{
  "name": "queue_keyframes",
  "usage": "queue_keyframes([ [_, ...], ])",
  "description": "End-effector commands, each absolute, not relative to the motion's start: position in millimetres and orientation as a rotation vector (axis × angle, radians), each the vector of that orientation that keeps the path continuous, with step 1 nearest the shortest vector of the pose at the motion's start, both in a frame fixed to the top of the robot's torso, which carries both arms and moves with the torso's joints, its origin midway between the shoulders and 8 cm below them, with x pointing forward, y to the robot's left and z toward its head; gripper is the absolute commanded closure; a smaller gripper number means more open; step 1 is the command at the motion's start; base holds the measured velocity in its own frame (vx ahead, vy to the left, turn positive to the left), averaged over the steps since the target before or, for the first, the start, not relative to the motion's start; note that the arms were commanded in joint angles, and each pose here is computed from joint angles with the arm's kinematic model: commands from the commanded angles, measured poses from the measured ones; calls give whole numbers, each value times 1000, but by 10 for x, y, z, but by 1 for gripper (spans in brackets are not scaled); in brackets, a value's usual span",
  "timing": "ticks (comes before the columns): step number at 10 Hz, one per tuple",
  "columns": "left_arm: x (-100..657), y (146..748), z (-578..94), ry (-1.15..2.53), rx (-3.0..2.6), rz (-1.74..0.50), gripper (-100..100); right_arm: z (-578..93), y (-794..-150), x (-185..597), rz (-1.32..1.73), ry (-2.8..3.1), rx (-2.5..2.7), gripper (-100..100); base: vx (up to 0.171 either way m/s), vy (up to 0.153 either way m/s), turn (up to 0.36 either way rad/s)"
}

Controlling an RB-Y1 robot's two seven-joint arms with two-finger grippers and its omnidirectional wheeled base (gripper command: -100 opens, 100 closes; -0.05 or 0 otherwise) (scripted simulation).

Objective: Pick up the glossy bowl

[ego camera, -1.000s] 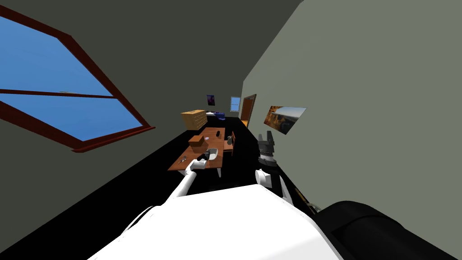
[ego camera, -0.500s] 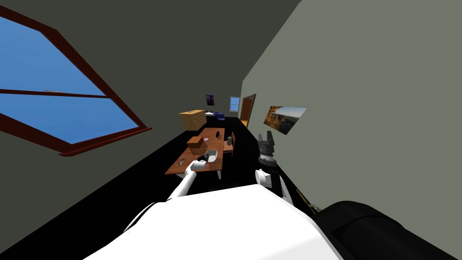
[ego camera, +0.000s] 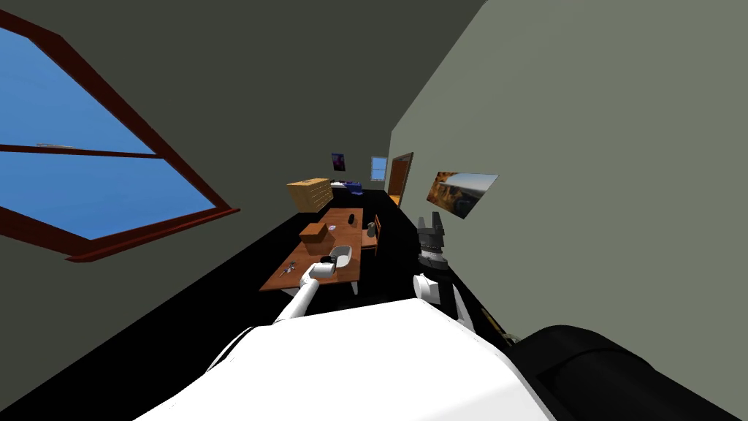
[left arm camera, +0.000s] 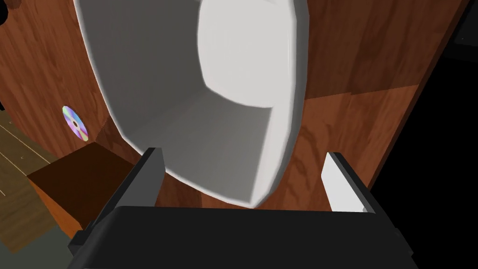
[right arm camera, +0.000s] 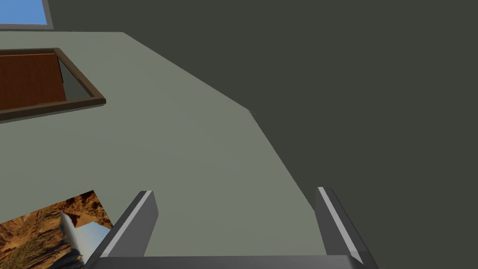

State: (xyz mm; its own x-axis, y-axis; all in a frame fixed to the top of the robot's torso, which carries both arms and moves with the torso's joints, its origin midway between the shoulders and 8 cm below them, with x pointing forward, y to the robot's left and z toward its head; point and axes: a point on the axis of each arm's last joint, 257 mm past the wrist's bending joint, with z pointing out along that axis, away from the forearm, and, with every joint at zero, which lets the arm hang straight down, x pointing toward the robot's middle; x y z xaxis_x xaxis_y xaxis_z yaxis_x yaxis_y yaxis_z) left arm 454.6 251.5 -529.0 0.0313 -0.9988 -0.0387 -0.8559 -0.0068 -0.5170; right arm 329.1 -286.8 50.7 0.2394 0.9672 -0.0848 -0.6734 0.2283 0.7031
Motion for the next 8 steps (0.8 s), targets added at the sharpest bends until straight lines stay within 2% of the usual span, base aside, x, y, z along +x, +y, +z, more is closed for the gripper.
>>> queue_keyframes([
  [1,4297,2407,-5488,1913,-1987,-433,-100,507,-2868,3291,1222,584,606,0,83,-1,-28],
  [3,4322,2430,-5486,1908,-1978,-441,-100,507,-2868,3291,1222,584,606,0,44,-1,-5],
  [4,4313,2427,-5490,1910,-1980,-439,0,507,-2868,3291,1222,584,606,0,5,0,0],
  [5,4263,2436,-5553,1909,-1980,-440,-100,507,-2868,3291,1222,584,606,0,32,-5,-4],
  [8,4157,2452,-5678,1908,-1980,-441,-100,507,-2868,3291,1222,584,606,0,68,-2,-3],
])
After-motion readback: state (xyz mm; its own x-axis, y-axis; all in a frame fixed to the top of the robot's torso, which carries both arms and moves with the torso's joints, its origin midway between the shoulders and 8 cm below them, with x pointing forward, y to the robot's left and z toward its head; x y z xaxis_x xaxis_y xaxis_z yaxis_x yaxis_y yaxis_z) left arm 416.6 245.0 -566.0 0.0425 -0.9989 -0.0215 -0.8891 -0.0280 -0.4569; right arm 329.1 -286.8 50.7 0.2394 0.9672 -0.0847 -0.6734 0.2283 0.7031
